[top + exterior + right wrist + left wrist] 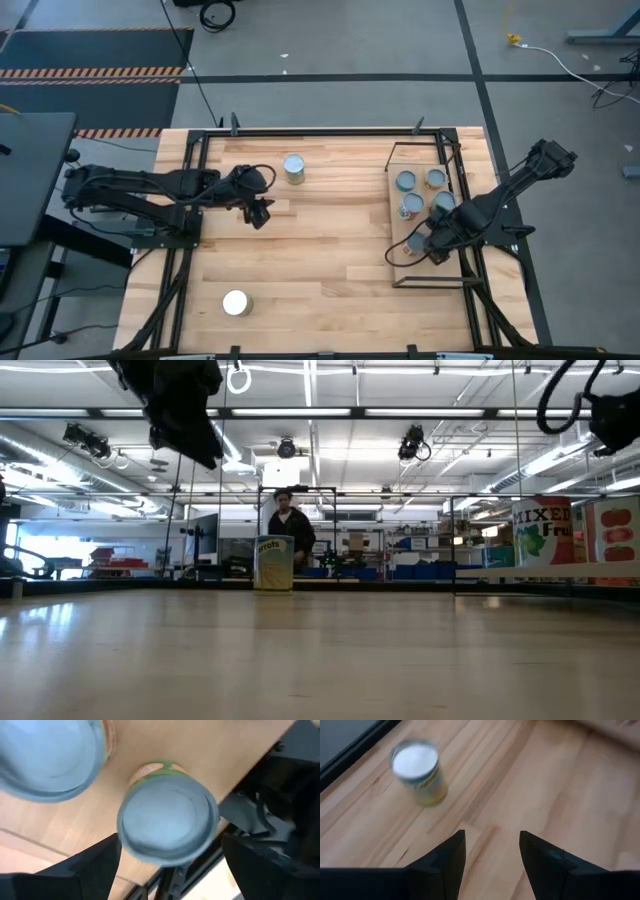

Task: Pick and place cans onto a shelf
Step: Put the canned peaches on the shelf, then put the canned carrots on the shelf

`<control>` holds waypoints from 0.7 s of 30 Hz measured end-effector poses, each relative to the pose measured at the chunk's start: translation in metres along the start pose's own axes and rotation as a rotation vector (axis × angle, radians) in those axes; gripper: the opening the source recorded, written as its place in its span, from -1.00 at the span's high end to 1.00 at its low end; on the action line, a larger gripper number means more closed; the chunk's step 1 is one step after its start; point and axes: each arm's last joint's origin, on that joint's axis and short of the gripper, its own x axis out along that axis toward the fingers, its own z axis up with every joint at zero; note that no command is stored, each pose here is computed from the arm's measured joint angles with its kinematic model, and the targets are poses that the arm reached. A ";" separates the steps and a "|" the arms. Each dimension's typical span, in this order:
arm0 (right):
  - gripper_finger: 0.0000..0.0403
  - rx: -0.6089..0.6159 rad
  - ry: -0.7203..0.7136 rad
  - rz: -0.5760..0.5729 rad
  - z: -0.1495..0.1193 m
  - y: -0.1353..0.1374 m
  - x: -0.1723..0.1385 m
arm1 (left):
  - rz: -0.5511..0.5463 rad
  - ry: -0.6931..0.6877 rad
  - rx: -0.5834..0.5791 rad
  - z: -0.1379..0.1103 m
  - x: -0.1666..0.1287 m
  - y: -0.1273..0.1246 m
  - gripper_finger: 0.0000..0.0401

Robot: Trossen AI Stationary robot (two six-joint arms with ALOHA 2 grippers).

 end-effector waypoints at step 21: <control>-0.73 0.060 -0.603 0.275 0.032 0.069 -0.126 | -0.290 -0.341 -0.041 0.009 -0.084 0.023 0.05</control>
